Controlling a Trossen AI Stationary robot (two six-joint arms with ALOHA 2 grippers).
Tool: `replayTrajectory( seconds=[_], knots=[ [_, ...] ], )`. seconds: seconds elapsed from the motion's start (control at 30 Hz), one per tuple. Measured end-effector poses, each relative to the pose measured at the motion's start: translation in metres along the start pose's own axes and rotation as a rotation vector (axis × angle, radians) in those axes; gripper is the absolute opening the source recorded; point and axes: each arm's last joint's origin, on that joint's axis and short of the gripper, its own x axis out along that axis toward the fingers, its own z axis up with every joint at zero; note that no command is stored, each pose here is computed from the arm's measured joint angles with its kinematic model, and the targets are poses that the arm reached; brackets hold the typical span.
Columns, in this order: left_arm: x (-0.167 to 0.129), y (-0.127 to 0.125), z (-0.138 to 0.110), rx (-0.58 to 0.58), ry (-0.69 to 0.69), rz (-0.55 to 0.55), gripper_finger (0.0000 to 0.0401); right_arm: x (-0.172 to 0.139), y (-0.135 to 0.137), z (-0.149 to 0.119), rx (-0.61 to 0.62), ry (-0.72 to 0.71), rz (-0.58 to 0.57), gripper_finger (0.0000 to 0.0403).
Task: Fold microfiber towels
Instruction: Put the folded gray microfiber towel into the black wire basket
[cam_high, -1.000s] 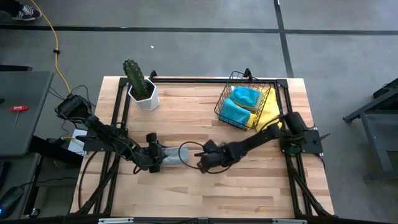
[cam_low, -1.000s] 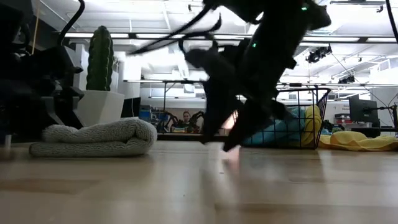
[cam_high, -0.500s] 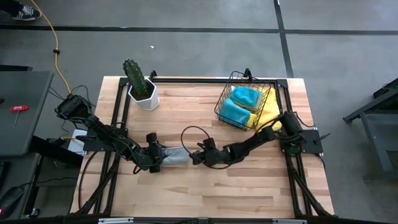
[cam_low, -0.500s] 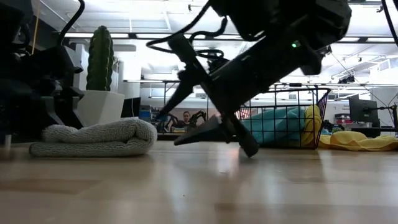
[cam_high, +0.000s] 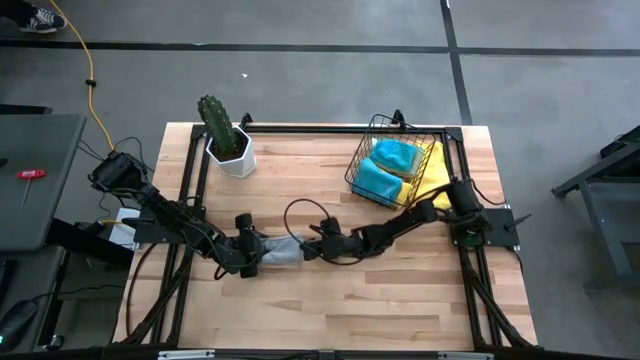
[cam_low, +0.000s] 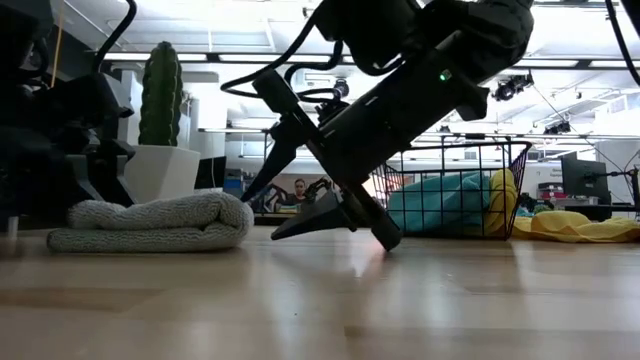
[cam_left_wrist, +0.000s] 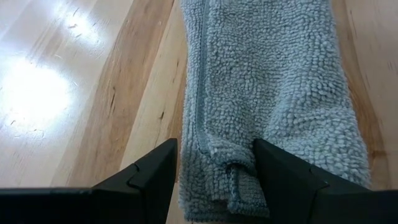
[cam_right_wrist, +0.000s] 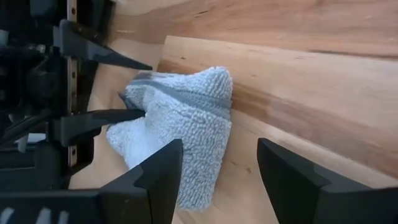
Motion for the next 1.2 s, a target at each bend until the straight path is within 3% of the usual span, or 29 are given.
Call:
replayTrajectory(
  seconds=[0.7,1.03,1.2],
  knots=[
    [0.0,0.0,0.0,-0.011,0.0,-0.004,0.02,0.001,-0.002,0.005,0.005,-0.022,-0.013,0.02],
    [0.0,0.0,0.0,-0.022,-0.001,-0.005,0.02,0.002,0.001,0.005,0.107,0.113,0.008,0.02],
    [0.0,0.0,0.0,-0.027,0.0,-0.005,0.02,0.006,0.014,0.013,0.069,0.15,-0.098,0.02]
  ],
)
